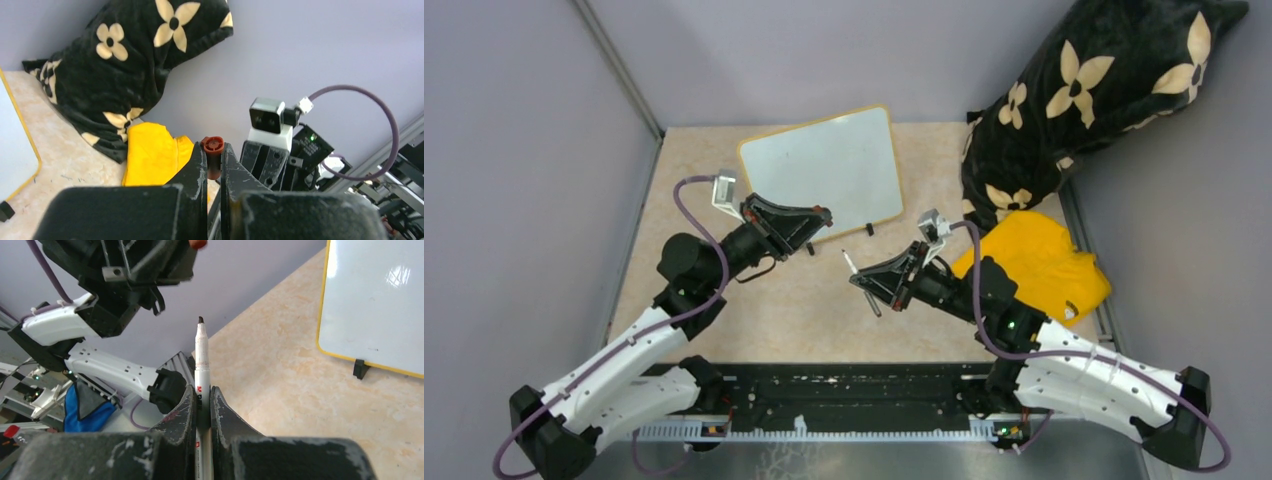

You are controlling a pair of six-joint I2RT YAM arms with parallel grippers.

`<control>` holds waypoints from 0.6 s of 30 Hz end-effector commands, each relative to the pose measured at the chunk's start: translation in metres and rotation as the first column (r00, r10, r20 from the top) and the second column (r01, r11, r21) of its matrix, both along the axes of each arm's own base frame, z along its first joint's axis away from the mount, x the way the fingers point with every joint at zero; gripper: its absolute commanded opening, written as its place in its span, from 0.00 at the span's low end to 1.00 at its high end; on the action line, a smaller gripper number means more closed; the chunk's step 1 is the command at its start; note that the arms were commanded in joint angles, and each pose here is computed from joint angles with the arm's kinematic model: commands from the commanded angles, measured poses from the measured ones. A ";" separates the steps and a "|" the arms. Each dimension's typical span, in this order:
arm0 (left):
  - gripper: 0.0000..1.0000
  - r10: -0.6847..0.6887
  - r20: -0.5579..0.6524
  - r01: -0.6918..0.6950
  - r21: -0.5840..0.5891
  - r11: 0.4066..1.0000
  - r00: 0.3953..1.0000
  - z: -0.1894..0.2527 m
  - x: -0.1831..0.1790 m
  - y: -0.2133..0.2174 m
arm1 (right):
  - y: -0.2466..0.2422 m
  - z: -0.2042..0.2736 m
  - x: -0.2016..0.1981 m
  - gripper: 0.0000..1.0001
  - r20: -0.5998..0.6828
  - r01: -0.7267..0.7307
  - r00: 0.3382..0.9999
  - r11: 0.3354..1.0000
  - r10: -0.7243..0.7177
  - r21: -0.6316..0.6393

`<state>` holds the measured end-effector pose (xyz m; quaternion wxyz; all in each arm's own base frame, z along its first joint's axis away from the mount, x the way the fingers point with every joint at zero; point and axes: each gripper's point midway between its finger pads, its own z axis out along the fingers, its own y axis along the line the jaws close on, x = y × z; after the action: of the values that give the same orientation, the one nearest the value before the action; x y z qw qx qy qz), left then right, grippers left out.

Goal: Write a sentence on the whiteboard
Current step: Place the pen cap at the center of the board.

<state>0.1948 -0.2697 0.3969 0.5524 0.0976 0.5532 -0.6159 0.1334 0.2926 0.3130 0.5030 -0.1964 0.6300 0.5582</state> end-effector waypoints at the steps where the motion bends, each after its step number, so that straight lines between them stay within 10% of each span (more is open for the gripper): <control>1: 0.00 0.073 0.075 -0.069 -0.051 0.996 0.994 0.036 0.008 0.008 | -0.008 0.006 0.005 0.00 0.008 0.049 0.999 0.999 -0.049 0.018; 5: 0.00 0.105 0.031 -0.107 0.092 0.990 0.994 0.010 0.026 -0.002 | -0.044 0.003 0.037 0.00 -0.005 0.300 0.954 0.954 -0.300 -0.021; 10: 0.00 0.123 -0.104 -0.063 0.456 0.888 0.987 -0.085 0.051 -0.020 | -0.114 -0.038 0.073 0.00 -0.013 0.631 0.759 0.741 -0.651 -0.231; 18: 0.00 0.163 -0.360 0.166 0.727 0.667 0.919 -0.229 0.050 -0.031 | -0.124 -0.085 0.083 0.00 0.031 0.665 0.698 0.631 -0.716 -0.399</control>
<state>0.2602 -0.3069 0.2288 0.4172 0.1558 0.7993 -0.4033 0.2068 0.1834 0.2363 0.5823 -0.0145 0.7711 0.2573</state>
